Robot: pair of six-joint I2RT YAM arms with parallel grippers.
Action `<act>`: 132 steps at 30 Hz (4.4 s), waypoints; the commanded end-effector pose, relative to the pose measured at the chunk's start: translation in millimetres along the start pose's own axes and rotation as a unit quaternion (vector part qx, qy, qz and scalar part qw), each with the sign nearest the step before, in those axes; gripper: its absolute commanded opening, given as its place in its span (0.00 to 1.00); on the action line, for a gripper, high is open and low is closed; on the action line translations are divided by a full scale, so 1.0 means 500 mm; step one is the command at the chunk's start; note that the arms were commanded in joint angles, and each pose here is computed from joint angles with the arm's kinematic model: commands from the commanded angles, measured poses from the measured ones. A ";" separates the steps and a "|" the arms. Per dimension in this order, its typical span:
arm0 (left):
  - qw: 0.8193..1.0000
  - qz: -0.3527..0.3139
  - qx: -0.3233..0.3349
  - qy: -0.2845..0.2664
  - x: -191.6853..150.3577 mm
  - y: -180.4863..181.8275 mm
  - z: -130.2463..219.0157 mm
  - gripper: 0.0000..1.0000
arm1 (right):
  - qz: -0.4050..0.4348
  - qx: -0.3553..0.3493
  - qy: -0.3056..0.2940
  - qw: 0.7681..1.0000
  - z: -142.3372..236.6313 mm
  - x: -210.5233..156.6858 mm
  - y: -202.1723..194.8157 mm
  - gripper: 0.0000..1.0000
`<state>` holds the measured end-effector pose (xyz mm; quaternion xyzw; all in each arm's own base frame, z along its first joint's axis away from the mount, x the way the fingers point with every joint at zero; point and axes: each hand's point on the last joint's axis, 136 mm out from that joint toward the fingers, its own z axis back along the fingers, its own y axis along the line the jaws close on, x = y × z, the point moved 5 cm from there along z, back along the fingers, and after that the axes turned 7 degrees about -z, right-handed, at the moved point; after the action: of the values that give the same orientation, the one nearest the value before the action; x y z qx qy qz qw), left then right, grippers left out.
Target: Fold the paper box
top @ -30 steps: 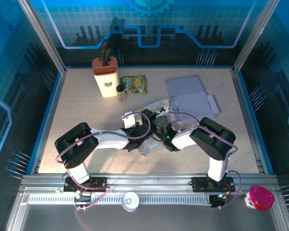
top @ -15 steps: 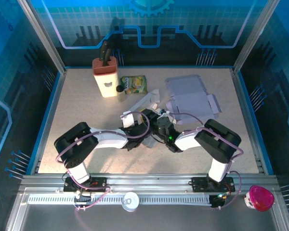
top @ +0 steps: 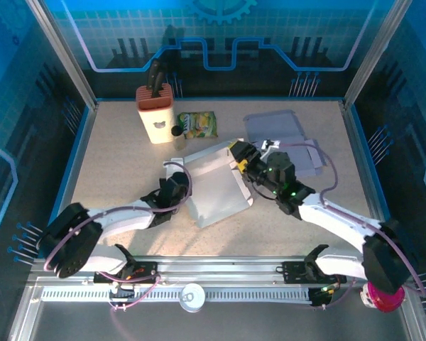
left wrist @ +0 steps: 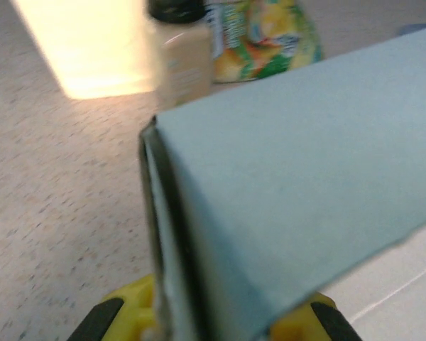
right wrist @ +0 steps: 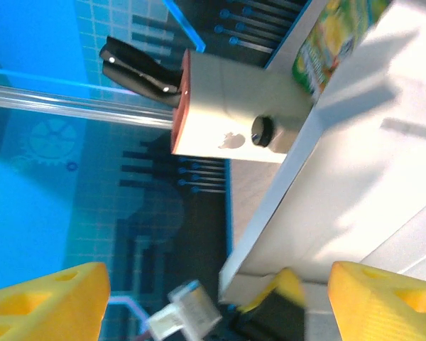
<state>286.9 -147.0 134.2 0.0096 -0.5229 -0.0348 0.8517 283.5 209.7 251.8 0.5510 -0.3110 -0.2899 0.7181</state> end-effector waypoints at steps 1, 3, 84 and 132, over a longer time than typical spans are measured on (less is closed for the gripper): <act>0.991 -0.057 -0.111 -0.038 0.043 -0.034 0.024 0.00 | 0.081 -0.074 -0.003 0.994 0.053 0.020 -0.021 0.81; 0.988 -0.073 -0.131 -0.040 0.047 -0.034 0.028 0.00 | 0.101 -0.087 -0.025 0.991 0.089 0.043 -0.017 0.82; 0.948 0.037 -0.313 0.037 0.144 -0.020 0.023 0.00 | 0.299 0.138 0.166 0.930 0.094 0.193 0.029 0.49; 0.944 0.036 -0.321 0.061 0.154 -0.029 0.006 0.00 | 0.533 -0.148 0.115 0.825 0.011 0.083 -0.014 0.41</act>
<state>313.4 -161.4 186.0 -0.2670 -0.4166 -0.1587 0.8544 301.1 175.0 253.4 0.2651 -0.4182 0.1643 0.8531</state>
